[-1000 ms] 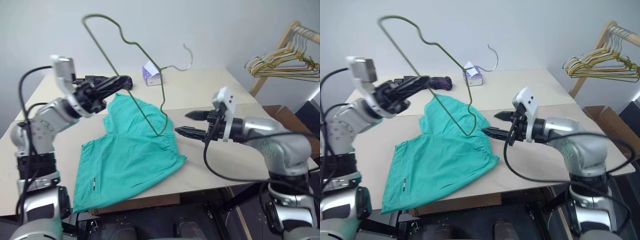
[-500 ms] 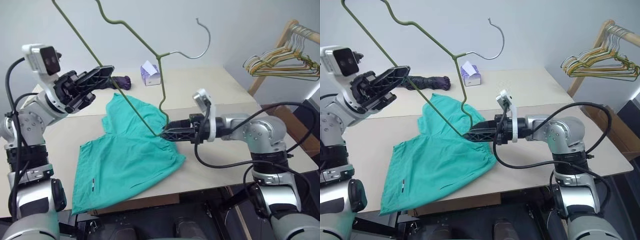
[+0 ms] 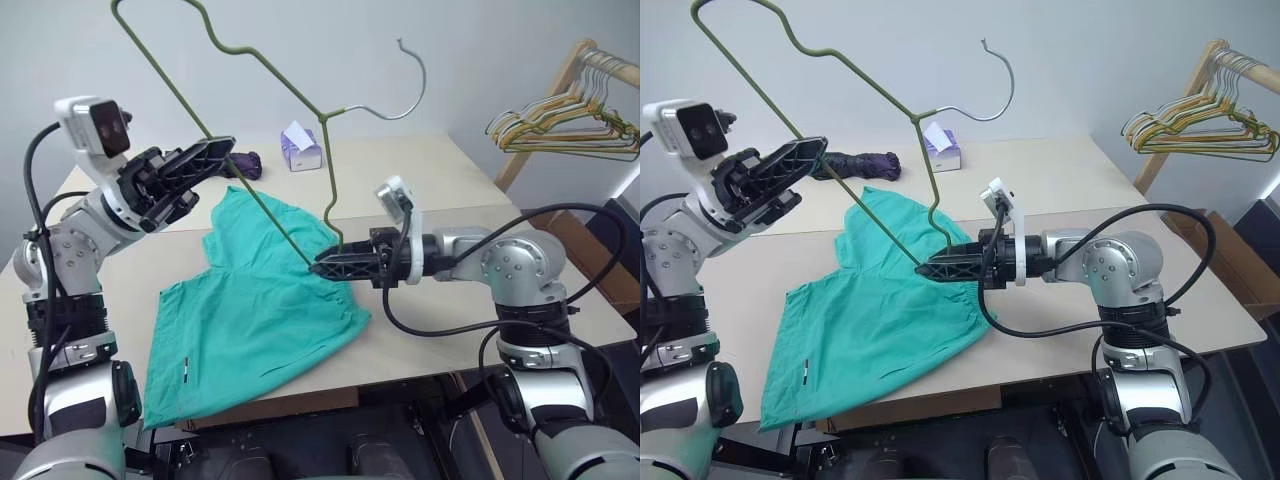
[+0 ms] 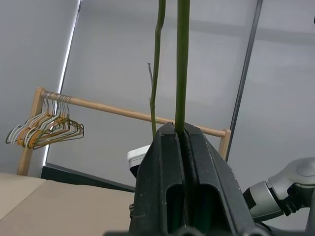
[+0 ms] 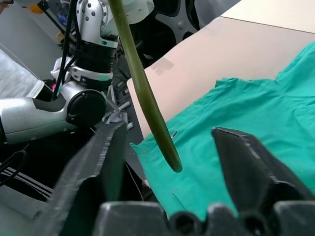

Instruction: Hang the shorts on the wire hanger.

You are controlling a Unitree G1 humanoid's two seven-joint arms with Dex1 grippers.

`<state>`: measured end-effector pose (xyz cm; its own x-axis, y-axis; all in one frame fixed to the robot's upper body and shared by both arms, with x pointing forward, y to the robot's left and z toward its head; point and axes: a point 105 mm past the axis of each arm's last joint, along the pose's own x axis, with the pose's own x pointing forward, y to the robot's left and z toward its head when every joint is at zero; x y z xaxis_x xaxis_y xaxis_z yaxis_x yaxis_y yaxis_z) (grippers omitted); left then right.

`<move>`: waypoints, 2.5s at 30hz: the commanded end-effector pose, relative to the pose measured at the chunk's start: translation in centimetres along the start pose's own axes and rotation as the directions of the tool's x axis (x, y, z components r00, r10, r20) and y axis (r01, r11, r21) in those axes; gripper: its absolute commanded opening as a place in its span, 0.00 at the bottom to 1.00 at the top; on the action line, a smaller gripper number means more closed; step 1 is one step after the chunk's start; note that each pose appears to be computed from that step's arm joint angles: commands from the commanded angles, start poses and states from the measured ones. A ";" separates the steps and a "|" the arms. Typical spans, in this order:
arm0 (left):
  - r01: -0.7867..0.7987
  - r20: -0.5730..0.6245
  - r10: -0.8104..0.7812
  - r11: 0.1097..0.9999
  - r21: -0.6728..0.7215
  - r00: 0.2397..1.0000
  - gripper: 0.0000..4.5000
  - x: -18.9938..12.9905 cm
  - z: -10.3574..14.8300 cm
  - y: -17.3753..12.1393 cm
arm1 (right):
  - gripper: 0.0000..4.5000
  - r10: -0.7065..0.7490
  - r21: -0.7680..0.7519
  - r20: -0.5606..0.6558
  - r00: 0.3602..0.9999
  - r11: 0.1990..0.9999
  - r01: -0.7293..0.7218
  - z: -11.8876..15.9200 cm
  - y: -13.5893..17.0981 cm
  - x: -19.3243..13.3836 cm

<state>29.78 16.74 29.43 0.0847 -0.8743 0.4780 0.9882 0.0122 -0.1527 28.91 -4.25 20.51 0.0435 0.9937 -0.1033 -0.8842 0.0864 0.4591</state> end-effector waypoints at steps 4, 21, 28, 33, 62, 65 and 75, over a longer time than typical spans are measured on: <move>0.013 0.006 -0.013 0.999 0.033 1.000 0.00 0.2 0.3 -0.3 | 0.23 0.026 -0.088 0.036 0.999 0.996 -0.023 1.8 1.4 0.0; -0.003 0.009 0.003 0.999 0.046 1.000 0.00 -0.1 -0.5 0.1 | 0.00 -0.130 -0.203 0.067 0.989 0.969 0.141 1.4 -0.4 0.5; 0.019 -0.032 -0.017 0.998 0.062 0.999 0.00 -0.2 -0.7 -0.4 | 0.37 -0.195 -0.256 0.081 0.977 0.944 0.210 1.5 -0.9 0.1; 0.017 -0.048 -0.013 0.996 0.085 0.999 0.00 -0.5 -0.5 -0.4 | 0.44 -0.196 -0.172 0.113 0.974 0.962 0.214 1.7 -1.6 -1.6; 0.113 0.028 -0.116 0.987 0.111 0.993 0.00 0.6 0.7 -1.0 | 0.44 0.119 -0.098 0.076 0.990 0.989 -0.111 1.1 1.7 0.5; 0.111 0.030 -0.115 0.988 0.111 0.993 0.00 0.6 0.7 -0.9 | 0.44 0.122 -0.104 0.072 0.990 0.988 -0.115 1.2 1.8 0.5; 0.085 0.040 -0.090 0.990 0.110 0.995 0.00 0.2 0.6 -0.5 | 0.01 0.107 -0.093 0.075 0.991 0.991 -0.100 1.2 1.4 0.7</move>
<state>29.99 16.95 29.17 0.0425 -0.8537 0.5189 0.9970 0.0024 -0.0777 27.98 -3.36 21.18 -0.0267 0.9996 0.0054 -0.9103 -0.0265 0.4131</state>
